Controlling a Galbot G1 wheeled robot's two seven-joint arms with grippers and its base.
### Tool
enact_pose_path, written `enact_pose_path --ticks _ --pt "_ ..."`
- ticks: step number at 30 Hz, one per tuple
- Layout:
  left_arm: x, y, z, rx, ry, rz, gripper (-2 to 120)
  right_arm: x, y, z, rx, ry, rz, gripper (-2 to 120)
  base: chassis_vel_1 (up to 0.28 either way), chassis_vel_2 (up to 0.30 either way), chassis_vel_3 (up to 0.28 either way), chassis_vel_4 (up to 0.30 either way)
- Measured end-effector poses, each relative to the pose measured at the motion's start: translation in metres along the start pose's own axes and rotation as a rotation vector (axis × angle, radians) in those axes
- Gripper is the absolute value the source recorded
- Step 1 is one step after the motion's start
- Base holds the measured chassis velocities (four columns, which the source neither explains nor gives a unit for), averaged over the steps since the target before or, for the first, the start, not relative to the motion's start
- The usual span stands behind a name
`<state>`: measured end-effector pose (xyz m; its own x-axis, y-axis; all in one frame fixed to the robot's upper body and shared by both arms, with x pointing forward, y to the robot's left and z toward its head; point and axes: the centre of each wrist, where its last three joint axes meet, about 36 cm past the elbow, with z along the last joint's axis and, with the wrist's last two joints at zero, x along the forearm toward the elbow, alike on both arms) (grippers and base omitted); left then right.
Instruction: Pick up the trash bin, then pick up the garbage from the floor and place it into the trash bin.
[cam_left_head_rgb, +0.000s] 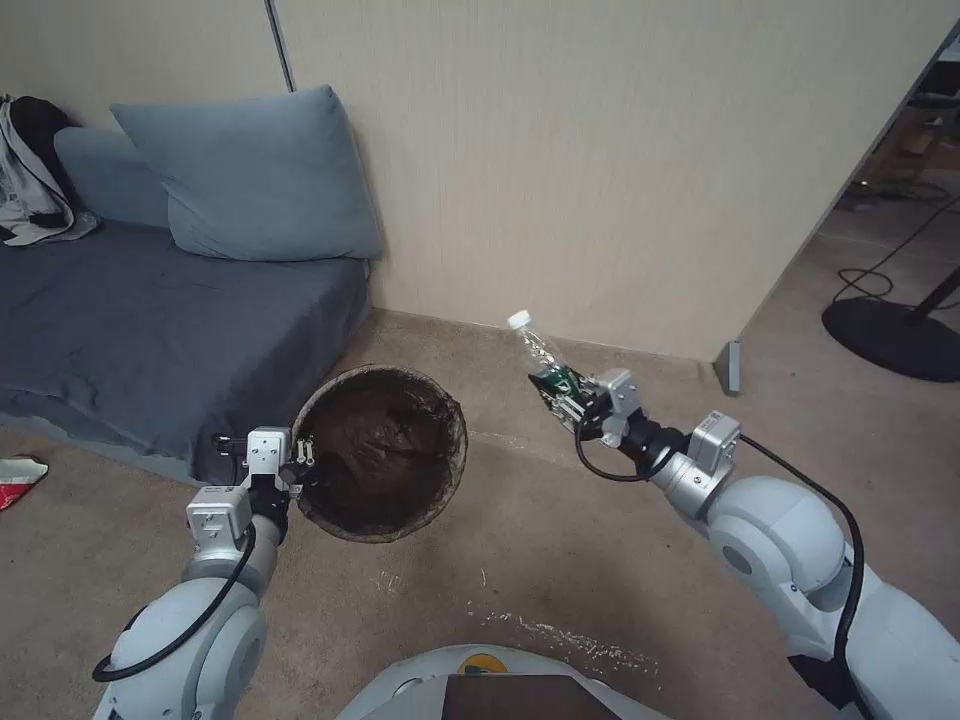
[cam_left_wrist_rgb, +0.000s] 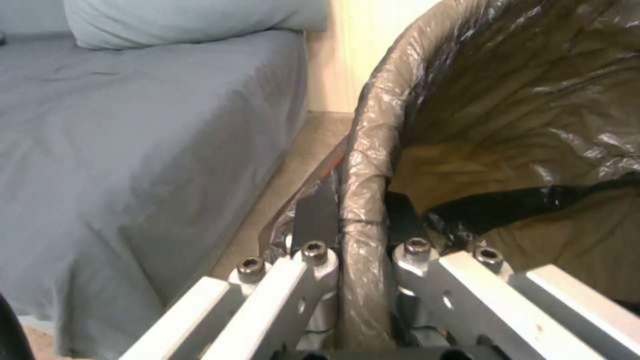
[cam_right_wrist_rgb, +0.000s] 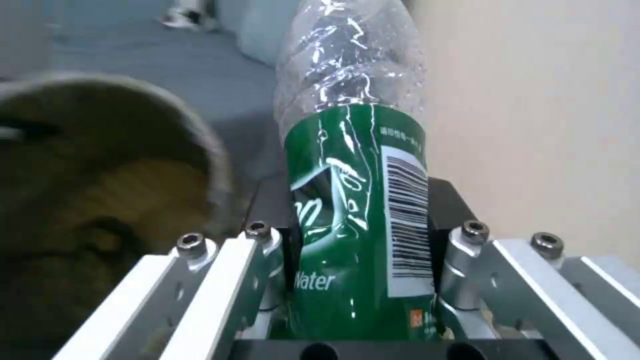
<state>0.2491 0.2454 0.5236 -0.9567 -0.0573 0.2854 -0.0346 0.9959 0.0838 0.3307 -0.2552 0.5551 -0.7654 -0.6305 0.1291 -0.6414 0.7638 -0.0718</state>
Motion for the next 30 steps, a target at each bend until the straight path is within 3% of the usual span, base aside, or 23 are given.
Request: enact_pose_path --ticks 3,14,30 --pt "-0.001 0.0 -0.001 -0.007 -0.006 0.0 3 -0.005 0.015 -0.014 -0.003 -0.01 -0.101 28 0.0 0.0 0.0 0.0" --pt "-0.004 0.0 0.001 -0.021 -0.002 -0.003 3 -0.035 0.051 -0.019 0.005 0.013 -0.296 28 0.0 0.0 0.0 0.0" --pt "-0.004 -0.004 0.005 -0.024 0.007 -0.003 3 -0.058 0.086 -0.019 -0.009 0.058 -0.4 28 0.0 0.0 0.0 0.0"
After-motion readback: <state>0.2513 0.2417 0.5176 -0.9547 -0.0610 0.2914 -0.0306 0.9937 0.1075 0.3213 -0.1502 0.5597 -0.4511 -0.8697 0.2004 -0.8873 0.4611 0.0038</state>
